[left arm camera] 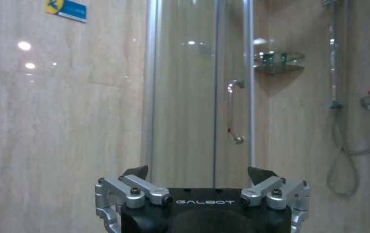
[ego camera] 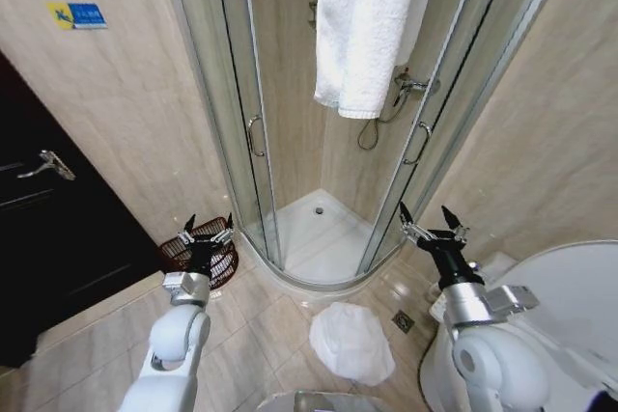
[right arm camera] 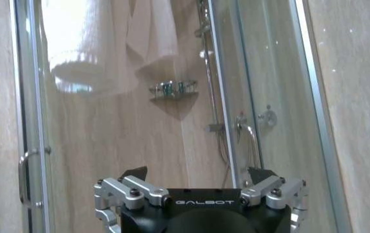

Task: Discard the used towel into the hamper.

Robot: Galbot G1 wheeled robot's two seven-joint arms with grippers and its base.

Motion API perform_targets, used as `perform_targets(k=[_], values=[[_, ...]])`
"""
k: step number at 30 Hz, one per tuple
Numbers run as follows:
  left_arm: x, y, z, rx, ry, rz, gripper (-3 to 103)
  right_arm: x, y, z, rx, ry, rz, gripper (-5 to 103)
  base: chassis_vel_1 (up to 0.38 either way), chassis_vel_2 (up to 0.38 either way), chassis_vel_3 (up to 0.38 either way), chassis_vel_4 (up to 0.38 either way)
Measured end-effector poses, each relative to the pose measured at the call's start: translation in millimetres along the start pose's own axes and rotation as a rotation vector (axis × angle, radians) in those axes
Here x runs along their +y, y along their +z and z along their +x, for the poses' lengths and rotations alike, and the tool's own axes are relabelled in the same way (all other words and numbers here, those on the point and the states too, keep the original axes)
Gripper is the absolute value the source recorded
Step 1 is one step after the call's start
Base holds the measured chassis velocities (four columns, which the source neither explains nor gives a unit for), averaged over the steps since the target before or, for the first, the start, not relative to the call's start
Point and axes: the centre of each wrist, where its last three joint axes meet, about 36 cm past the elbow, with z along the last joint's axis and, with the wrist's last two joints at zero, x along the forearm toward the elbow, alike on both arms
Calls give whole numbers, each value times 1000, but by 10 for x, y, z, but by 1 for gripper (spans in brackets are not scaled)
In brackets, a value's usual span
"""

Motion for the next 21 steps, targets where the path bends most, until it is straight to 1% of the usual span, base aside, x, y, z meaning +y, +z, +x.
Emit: perform_targets(k=[1, 4, 5, 7, 8, 9, 10, 11, 13, 16, 17, 19, 21], values=[[0, 0, 0, 0, 0, 0, 100, 0, 0, 0, 0, 0, 0, 100, 0, 0, 0, 0], [0, 118, 1, -42, 5, 4, 100, -111, -163, -181, -35, -20, 18, 100, 0, 0, 0, 0], [0, 118, 1, -42, 5, 4, 100, -111, -163, -181, -35, -20, 18, 100, 0, 0, 0, 0], [-17, 201, 15, -51, -10, 10, 100, -206, -333, -439, -65, -51, 54, 100, 0, 0, 0, 0], [-31, 225, 8, -49, -10, 10, 100, -230, -385, -495, -76, -60, 74, 100, 0, 0, 0, 0], [-31, 225, 8, -49, -10, 10, 100, -230, -385, -495, -76, -60, 74, 100, 0, 0, 0, 0], [-69, 286, -29, -50, -1, -3, 100, -259, -489, -563, -95, -80, 104, 100, 0, 0, 0, 0], [-84, 322, -33, -51, 3, -11, 100, -264, -566, -610, -107, -94, 109, 100, 0, 0, 0, 0], [-90, 339, -26, -49, 4, -13, 100, -257, -622, -653, -117, -109, 105, 100, 0, 0, 0, 0], [-84, 386, 31, -50, -21, -8, 100, -242, -827, -924, -144, -198, 79, 100, 0, 0, 0, 0], [-84, 386, 31, -50, -21, -8, 100, -242, -827, -924, -144, -198, 79, 100, 0, 0, 0, 0], [0, 406, 52, -51, -50, -21, 100, -297, -942, -1170, -149, -256, 87, 100, 0, 0, 0, 0], [59, 422, 71, -48, -69, -26, 100, -359, -1051, -1379, -160, -277, 104, 100, 0, 0, 0, 0]])
